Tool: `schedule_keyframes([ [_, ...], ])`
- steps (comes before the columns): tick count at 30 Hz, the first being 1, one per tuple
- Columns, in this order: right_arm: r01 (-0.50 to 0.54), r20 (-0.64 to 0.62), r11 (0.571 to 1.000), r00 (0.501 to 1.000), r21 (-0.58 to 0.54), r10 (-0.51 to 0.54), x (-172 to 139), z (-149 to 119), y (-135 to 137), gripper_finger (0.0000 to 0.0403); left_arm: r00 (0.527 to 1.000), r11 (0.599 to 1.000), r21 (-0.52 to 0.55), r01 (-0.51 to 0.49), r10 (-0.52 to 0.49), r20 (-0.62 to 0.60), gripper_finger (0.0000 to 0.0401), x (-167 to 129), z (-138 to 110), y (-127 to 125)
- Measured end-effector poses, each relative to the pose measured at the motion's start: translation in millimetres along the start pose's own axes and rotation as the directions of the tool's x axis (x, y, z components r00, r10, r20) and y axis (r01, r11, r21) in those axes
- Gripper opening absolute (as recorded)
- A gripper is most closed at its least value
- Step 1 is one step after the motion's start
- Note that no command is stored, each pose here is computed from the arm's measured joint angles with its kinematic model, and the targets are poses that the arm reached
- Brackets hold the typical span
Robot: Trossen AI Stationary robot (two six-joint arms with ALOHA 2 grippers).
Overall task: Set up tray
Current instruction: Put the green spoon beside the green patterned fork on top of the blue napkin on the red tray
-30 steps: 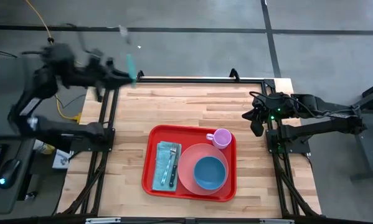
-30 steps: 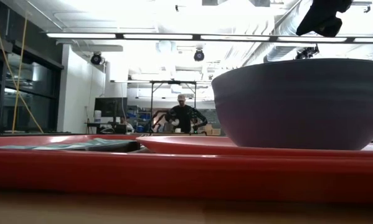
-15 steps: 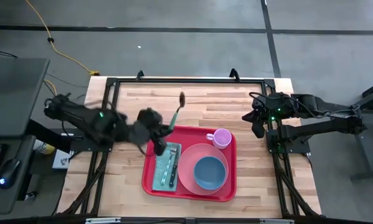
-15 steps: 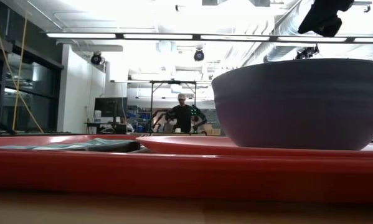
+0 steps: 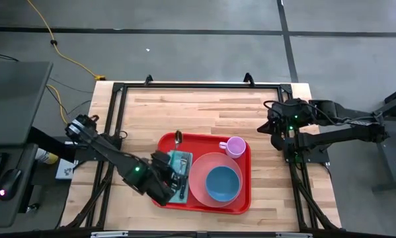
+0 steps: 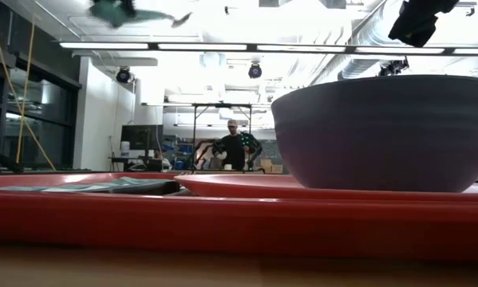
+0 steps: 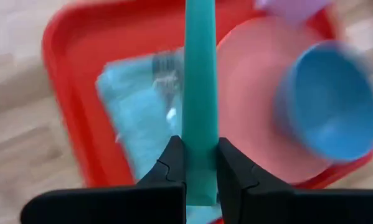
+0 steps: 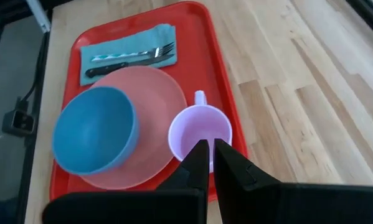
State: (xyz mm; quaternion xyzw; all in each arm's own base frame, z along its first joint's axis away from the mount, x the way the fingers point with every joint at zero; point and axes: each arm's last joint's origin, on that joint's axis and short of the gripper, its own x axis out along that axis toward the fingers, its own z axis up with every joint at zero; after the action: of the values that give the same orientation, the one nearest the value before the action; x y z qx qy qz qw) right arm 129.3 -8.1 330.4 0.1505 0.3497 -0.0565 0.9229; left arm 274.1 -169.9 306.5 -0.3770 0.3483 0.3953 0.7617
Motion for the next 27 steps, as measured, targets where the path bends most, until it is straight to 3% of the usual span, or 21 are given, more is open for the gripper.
schedule_keyframes([
  [8,-0.059,-0.038,0.998,0.998,-0.029,0.058,-0.3,-2.8,1.2,0.0,0.996,0.995,-0.048,-0.086,0.085,-0.021,0.0067,30.6,10.2,-9.7],
  [13,-0.079,-0.056,0.996,0.996,-0.046,0.076,-1.7,-5.1,1.3,0.0,0.992,0.991,-0.078,-0.113,0.117,0.045,0.0067,37.3,28.9,-7.9],
  [16,-0.089,-0.06,0.995,0.994,-0.047,0.086,-3.5,-6.5,1.4,0.0,0.984,0.983,-0.043,-0.176,0.175,-0.034,0.0067,40.2,32.7,-3.4],
  [19,-0.09,-0.058,0.995,0.995,-0.047,0.087,-5.5,-7.6,1.2,0.0,0.957,0.964,-0.015,-0.264,0.26,-0.132,0.0067,38.5,30.3,4.5],
  [23,-0.091,-0.049,0.995,0.995,-0.049,0.088,-7.6,-8.4,1.1,0.0,0.938,0.951,0.005,-0.31,0.306,-0.163,0.0067,37.4,30.3,8.8],
  [27,-0.085,-0.046,0.995,0.996,-0.049,0.082,-7.9,-8.4,0.9,0.0,0.845,0.882,0.081,-0.463,0.468,-0.259,0.0067,38.2,25.6,19.8],
])
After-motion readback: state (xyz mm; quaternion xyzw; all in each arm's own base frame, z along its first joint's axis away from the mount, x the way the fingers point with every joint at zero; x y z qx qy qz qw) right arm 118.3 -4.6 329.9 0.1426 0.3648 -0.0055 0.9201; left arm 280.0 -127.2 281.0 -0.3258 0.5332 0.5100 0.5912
